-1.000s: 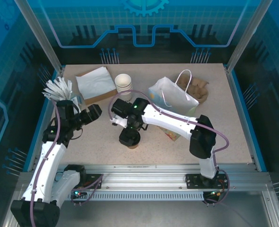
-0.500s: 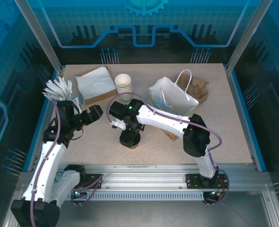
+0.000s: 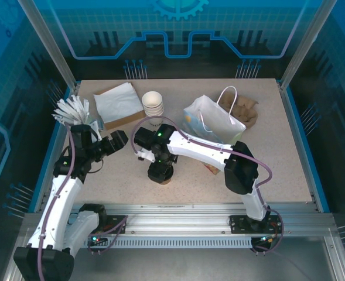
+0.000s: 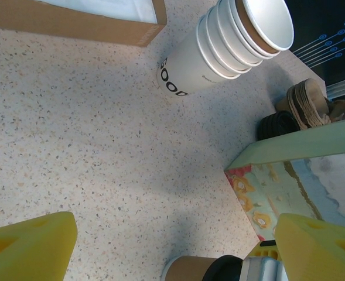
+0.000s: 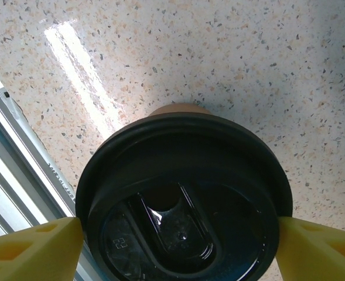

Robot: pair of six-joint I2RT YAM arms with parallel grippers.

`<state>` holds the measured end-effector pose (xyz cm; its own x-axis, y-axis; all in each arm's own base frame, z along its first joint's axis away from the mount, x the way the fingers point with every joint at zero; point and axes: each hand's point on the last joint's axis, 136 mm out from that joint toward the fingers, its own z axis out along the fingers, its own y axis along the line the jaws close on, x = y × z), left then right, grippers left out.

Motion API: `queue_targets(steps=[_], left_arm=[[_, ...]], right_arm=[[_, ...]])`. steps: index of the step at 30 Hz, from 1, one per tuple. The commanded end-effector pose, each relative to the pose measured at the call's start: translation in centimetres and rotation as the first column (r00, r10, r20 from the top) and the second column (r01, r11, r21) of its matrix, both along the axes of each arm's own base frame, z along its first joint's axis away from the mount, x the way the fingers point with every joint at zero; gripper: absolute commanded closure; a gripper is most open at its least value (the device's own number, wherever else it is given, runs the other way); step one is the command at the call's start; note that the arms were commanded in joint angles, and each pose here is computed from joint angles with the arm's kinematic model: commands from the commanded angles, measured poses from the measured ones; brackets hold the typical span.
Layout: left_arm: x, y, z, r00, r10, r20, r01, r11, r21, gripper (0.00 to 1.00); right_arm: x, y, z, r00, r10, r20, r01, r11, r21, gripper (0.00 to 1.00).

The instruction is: Pack the takeout coffee

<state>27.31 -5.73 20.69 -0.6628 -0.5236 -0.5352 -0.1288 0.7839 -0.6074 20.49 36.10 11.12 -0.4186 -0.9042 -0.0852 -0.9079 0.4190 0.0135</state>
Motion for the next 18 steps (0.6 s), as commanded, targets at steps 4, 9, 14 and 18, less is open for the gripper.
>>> queue_targets(steps=[4, 9, 14, 18], left_arm=[[-0.06, -0.26, -0.03, 1.0, -0.016, 0.014, 0.017, 1.0, -0.021, 0.11], [-0.04, -0.41, -0.11, 1.0, -0.023, 0.012, 0.023, 0.999, -0.028, 0.11], [-0.06, -0.58, -0.15, 1.0, -0.028, 0.012, 0.028, 0.999, -0.039, 0.11], [-0.04, -0.65, -0.26, 0.999, -0.03, 0.012, 0.031, 0.999, -0.043, 0.11]], right_arm=[[-0.34, -0.09, -0.35, 1.0, 0.012, -0.011, -0.012, 1.0, -0.029, 0.19], [-0.23, -0.23, -0.46, 1.0, 0.009, -0.008, -0.009, 0.999, -0.033, 0.2], [-0.21, -0.35, -0.73, 1.0, 0.006, -0.007, -0.006, 0.999, -0.041, 0.2], [-0.24, -0.44, -0.95, 1.0, 0.005, -0.009, -0.005, 0.999, -0.047, 0.2]])
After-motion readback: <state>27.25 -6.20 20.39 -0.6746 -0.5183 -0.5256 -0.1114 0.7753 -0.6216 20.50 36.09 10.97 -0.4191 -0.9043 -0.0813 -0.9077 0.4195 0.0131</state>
